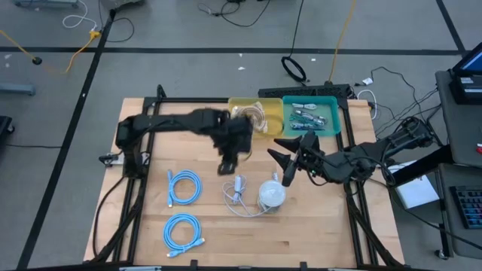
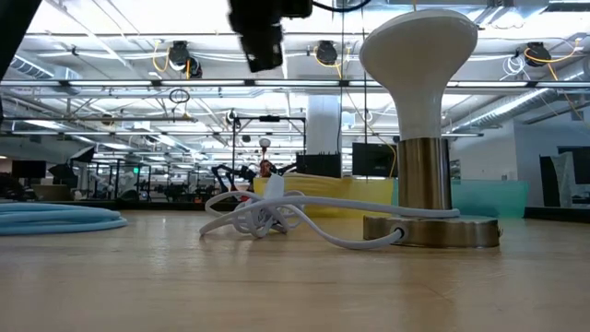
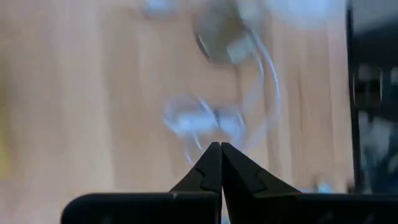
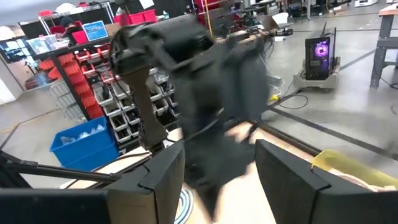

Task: Pick & Place USB Port
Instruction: Put the top blue HDMI cable into the yellow bin

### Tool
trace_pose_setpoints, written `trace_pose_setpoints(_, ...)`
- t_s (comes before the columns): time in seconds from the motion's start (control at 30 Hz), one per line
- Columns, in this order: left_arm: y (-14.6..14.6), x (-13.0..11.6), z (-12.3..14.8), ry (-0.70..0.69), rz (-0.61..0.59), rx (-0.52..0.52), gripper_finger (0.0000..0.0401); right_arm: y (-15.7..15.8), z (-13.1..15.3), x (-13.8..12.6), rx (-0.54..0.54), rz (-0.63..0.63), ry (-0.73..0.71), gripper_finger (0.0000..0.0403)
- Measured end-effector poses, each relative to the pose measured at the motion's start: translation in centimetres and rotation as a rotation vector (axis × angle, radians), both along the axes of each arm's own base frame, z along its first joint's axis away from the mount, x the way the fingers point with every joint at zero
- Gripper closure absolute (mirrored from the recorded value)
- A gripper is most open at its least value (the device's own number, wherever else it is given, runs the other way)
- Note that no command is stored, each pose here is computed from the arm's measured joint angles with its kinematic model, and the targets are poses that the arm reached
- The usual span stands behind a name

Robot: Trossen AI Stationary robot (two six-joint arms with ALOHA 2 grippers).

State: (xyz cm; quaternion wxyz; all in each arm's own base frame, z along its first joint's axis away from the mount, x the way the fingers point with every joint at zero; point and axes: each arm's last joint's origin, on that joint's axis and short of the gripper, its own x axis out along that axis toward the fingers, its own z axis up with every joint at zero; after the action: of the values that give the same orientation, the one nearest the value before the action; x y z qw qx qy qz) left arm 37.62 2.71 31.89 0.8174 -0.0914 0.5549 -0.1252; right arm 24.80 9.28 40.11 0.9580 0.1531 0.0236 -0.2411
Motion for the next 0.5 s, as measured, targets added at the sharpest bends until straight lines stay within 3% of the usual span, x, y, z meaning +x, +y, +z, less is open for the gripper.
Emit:
trace_pose_setpoints(0.1,-2.3,-1.0,-1.0,0.121,-0.067,0.027,0.0399,0.0,0.0,0.0,-0.002,0.0,0.001,0.0213)
trace_pose_setpoints(0.23,-4.0,-3.3,-2.5,0.24,-0.062,0.05,0.04,0.0,0.0,0.0,-0.002,0.002,0.001,0.0213)
trace_pose_setpoints(0.37,-4.8,-7.2,-3.9,0.267,0.074,0.068,0.04,0.1,0.0,0.0,0.002,0.025,0.003,0.0213)
trace_pose_setpoints(0.5,-4.4,-12.1,-5.0,0.206,0.341,0.168,0.0399,0.1,0.0,0.0,0.006,0.051,0.007,0.0213)
